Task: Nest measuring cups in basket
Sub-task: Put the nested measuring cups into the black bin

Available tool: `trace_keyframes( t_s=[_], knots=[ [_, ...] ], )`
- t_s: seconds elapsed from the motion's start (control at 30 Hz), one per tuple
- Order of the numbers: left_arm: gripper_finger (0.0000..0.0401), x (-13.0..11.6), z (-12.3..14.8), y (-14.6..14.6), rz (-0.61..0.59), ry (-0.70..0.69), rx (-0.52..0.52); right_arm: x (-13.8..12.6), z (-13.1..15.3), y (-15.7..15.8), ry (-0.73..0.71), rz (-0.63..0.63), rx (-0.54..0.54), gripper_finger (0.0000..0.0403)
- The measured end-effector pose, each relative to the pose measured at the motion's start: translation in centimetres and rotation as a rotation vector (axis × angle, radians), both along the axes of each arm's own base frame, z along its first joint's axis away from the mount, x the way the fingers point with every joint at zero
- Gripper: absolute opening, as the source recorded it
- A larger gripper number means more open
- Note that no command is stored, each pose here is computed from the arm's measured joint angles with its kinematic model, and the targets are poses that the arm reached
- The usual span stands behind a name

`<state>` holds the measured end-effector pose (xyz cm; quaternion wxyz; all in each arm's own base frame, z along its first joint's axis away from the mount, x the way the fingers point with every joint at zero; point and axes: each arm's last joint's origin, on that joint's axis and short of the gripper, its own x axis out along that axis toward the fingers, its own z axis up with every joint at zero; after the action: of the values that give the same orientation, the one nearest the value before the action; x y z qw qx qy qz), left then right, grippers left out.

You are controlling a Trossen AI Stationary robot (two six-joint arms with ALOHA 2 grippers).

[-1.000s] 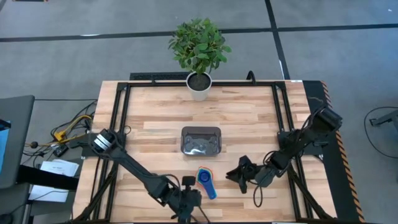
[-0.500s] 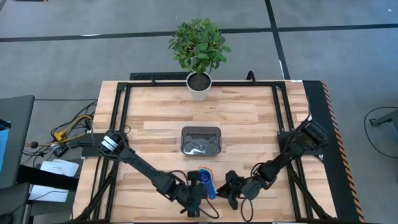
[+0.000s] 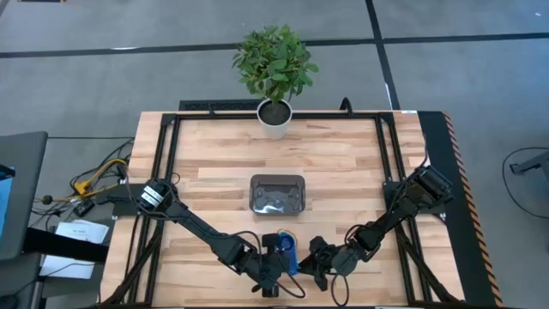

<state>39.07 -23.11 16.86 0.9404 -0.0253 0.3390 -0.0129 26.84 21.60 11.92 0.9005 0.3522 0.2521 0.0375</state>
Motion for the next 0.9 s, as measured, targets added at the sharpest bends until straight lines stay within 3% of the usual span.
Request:
trace_keyframes(
  t_s=[0.43, 0.63, 0.9],
  knots=[
    [0.0000, 0.0, 0.0, -0.2, -0.016, 0.012, -0.044, 0.0, -0.1, -0.1, 0.025, 0.024, 0.008, 0.0118],
    [0.0000, -0.1, 0.0, -0.3, -0.016, 0.016, -0.054, -0.8, 1.5, -0.5, 0.061, -0.007, -0.013, 0.0122],
    [0.0000, -0.1, 0.0, -0.3, -0.010, 0.017, -0.059, -2.5, 3.8, -1.2, 0.099, -0.104, -0.067, 0.0173]
  ],
)
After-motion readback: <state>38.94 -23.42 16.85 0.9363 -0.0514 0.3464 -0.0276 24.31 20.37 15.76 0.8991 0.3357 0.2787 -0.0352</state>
